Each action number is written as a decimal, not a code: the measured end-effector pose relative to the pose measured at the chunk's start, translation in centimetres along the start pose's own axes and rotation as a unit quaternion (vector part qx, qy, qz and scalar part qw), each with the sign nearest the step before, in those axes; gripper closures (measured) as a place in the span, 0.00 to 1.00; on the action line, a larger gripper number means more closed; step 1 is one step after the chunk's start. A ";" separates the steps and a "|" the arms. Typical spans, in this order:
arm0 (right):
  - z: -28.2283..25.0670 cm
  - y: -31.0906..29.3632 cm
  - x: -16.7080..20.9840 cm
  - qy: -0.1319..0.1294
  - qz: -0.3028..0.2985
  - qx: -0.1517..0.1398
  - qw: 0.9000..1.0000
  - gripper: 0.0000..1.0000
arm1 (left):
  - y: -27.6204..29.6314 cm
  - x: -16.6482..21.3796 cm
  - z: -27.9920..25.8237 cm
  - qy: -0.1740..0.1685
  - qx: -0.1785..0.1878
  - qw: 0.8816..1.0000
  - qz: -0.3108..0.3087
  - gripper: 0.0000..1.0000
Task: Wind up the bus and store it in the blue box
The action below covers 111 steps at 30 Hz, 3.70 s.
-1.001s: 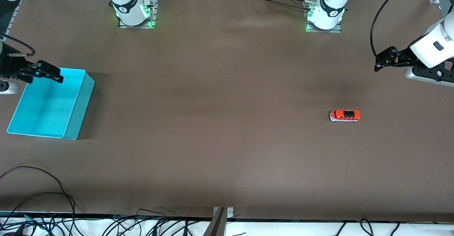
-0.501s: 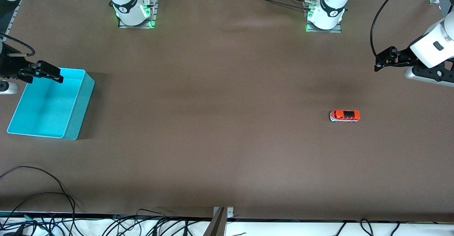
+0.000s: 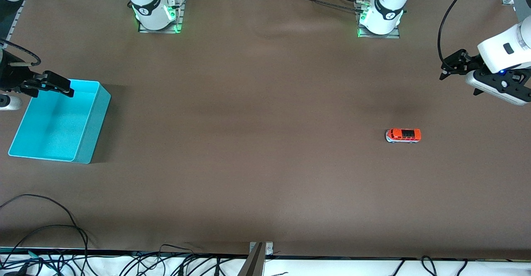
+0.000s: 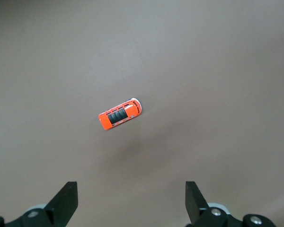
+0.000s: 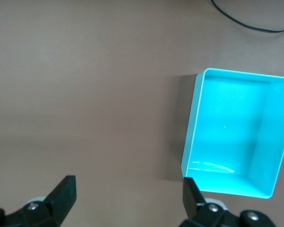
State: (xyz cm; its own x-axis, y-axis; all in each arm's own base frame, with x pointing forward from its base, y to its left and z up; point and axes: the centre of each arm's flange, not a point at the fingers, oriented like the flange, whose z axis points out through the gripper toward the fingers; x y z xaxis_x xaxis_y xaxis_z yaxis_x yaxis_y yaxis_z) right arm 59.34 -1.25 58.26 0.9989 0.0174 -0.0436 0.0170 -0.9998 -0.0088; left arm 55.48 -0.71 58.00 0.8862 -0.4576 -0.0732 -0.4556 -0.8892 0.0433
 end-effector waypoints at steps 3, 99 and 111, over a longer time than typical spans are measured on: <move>0.0 0.0 0.0 0.000 0.000 0.000 1.000 0.00 | -0.7 -0.1 0.4 -0.003 -0.001 1.000 0.030 0.00; 0.0 -0.1 0.0 0.000 0.000 0.000 1.000 0.00 | -5.5 4.1 37.5 -0.022 0.012 0.854 0.519 0.49; 0.0 -0.1 0.0 0.000 0.000 0.000 1.000 0.00 | -5.5 4.1 37.6 -0.022 0.012 0.854 0.519 0.49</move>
State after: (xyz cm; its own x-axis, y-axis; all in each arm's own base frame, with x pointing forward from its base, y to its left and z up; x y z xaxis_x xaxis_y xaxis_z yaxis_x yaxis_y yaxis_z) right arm 59.36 -1.19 58.23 0.9989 0.0181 -0.0440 0.0178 -0.9998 -0.0088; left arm 58.42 2.15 20.02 0.0000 -0.9990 -0.0458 -0.9961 -0.0040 0.0880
